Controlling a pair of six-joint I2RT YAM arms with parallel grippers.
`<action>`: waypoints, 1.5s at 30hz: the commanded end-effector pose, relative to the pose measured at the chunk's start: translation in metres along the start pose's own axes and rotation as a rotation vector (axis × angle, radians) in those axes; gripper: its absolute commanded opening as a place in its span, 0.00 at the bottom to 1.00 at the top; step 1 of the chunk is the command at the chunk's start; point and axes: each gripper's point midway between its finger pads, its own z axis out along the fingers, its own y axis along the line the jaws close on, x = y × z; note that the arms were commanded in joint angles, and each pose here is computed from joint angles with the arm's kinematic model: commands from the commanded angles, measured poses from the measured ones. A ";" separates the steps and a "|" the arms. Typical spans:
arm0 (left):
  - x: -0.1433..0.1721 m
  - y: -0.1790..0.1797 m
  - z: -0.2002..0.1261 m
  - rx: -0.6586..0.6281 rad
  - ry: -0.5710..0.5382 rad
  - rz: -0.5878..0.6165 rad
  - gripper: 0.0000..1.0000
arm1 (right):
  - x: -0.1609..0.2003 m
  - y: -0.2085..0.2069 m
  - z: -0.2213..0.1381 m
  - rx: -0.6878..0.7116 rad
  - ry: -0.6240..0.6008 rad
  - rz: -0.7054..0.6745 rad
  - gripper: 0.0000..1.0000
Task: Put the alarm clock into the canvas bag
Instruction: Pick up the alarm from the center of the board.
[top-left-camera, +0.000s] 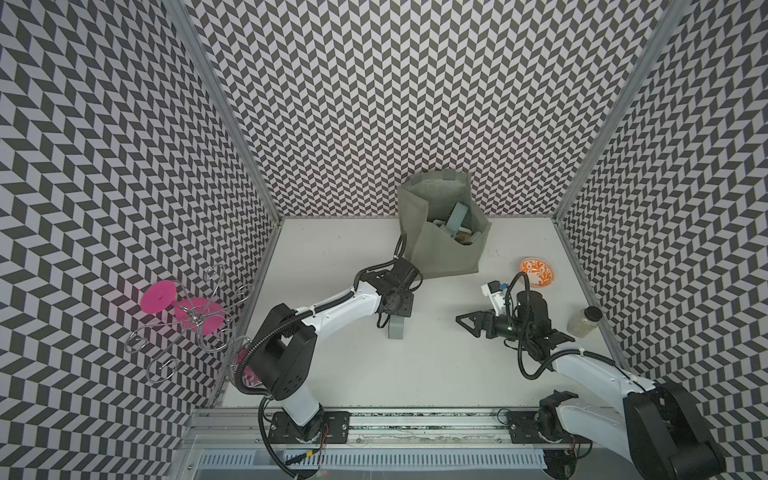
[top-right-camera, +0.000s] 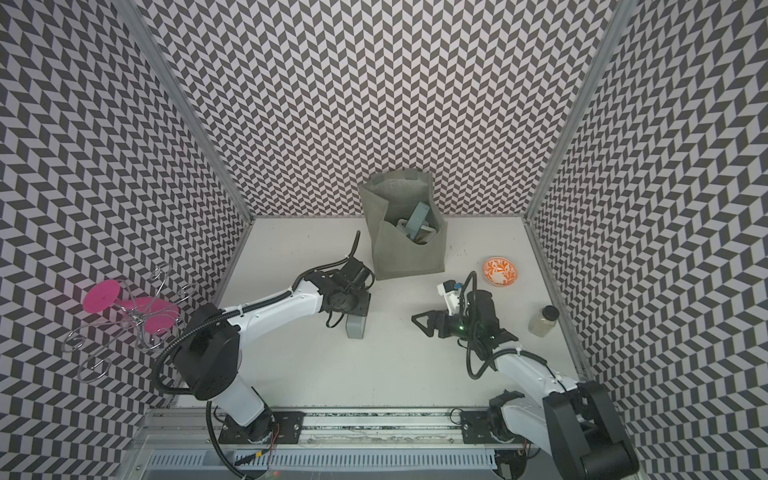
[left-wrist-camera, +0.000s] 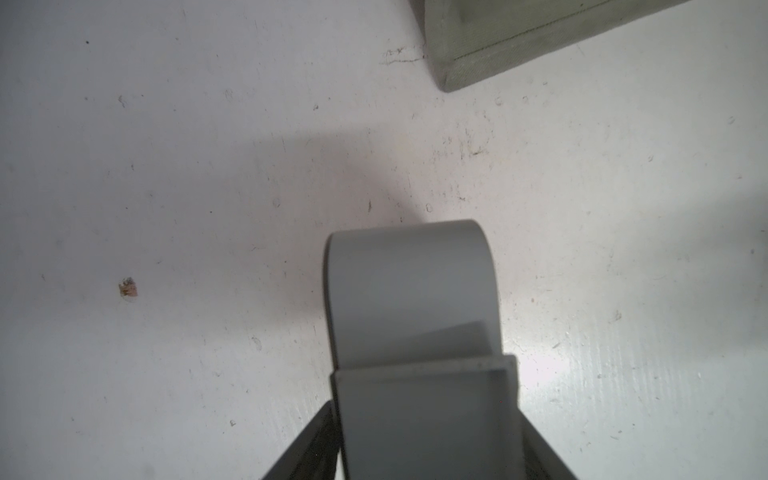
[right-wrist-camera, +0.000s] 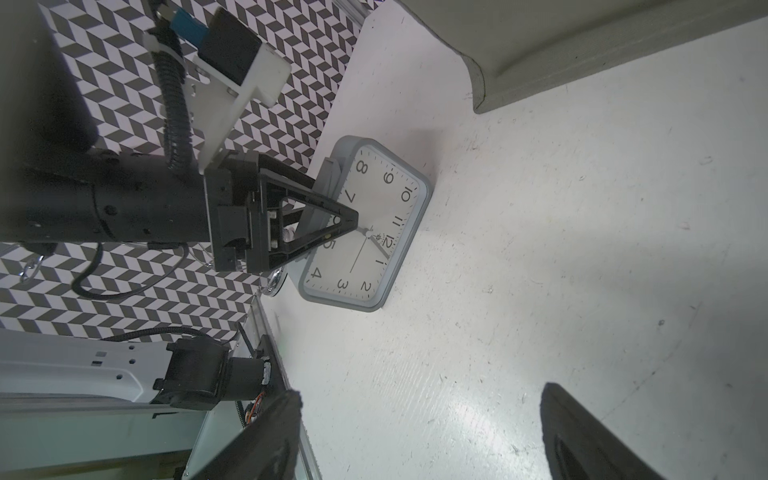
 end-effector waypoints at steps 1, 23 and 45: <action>-0.010 -0.001 -0.001 -0.010 -0.022 0.007 0.53 | -0.004 -0.001 0.000 -0.004 -0.021 -0.030 0.88; -0.030 -0.007 -0.032 0.028 -0.103 0.067 0.30 | -0.004 0.007 -0.002 -0.049 -0.019 -0.036 0.88; -0.141 -0.005 -0.249 0.227 -0.917 -0.013 0.25 | -0.020 0.025 -0.010 -0.092 -0.072 -0.076 0.87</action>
